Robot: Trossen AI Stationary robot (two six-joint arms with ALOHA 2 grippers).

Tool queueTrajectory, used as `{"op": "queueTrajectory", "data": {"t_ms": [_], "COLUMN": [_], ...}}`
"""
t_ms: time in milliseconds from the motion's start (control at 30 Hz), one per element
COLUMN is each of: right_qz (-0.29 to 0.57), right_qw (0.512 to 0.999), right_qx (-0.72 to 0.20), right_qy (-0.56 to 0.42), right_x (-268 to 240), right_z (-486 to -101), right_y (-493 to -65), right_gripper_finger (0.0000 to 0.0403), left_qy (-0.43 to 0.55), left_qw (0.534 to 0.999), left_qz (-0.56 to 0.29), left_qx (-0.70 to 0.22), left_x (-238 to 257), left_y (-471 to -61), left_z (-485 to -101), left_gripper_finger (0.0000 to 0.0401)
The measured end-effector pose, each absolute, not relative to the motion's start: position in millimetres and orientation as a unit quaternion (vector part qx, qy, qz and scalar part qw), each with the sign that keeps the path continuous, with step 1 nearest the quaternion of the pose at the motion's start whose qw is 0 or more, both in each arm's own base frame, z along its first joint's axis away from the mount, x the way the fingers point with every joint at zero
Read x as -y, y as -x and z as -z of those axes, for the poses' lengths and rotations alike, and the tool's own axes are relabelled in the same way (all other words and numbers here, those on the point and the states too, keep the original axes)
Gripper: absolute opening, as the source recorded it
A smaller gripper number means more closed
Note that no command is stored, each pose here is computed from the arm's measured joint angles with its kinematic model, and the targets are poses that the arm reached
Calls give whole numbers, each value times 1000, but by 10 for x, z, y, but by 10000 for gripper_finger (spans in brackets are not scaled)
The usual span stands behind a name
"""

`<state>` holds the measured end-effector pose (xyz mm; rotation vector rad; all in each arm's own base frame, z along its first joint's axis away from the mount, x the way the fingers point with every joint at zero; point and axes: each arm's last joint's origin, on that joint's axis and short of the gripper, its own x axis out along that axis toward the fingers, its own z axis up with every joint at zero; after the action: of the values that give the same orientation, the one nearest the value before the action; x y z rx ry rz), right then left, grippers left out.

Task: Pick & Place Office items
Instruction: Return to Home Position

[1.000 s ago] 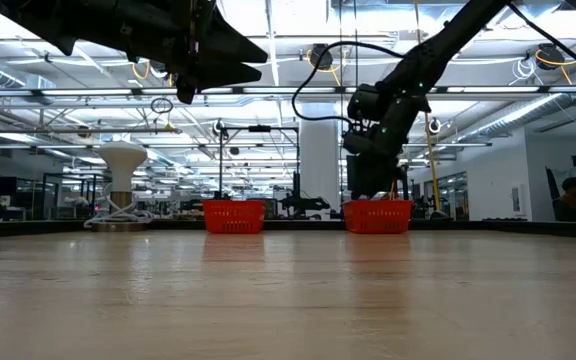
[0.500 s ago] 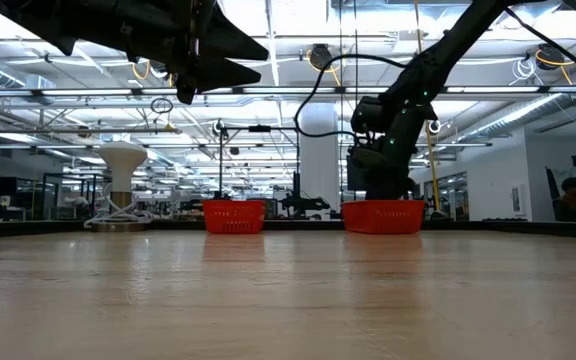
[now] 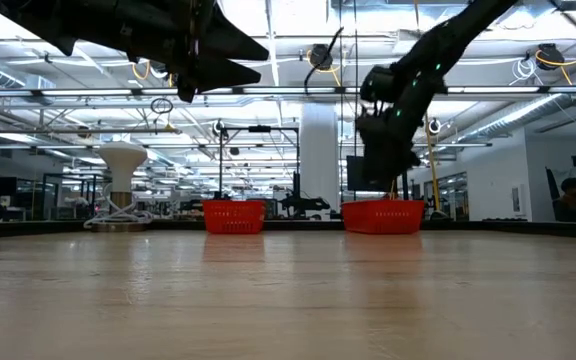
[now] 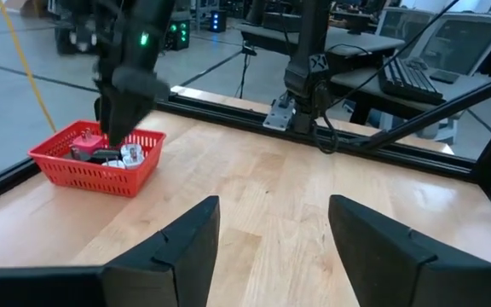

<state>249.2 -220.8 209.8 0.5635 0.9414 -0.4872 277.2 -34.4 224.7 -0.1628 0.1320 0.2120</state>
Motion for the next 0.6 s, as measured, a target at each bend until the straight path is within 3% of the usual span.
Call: {"op": "queueTrajectory", "data": {"t_ms": [267,600], "right_qz": [225,233], "right_qw": [877,921], "right_qx": [-377,-284], "right_qy": [-197,-132], "right_x": [1877,1170], "right_z": [-2873,-3627], "right_y": [-2131,-1367], "right_gripper_finger": [296,289], "left_qy": [48,55], "left_qw": [993,995], "left_qz": [-86,-67], "left_qx": [-63,-45], "left_x": [357,269], "left_y": [-2609,-1760], "left_z": [-2442,-2988], "left_gripper_finger": [205,181]}}
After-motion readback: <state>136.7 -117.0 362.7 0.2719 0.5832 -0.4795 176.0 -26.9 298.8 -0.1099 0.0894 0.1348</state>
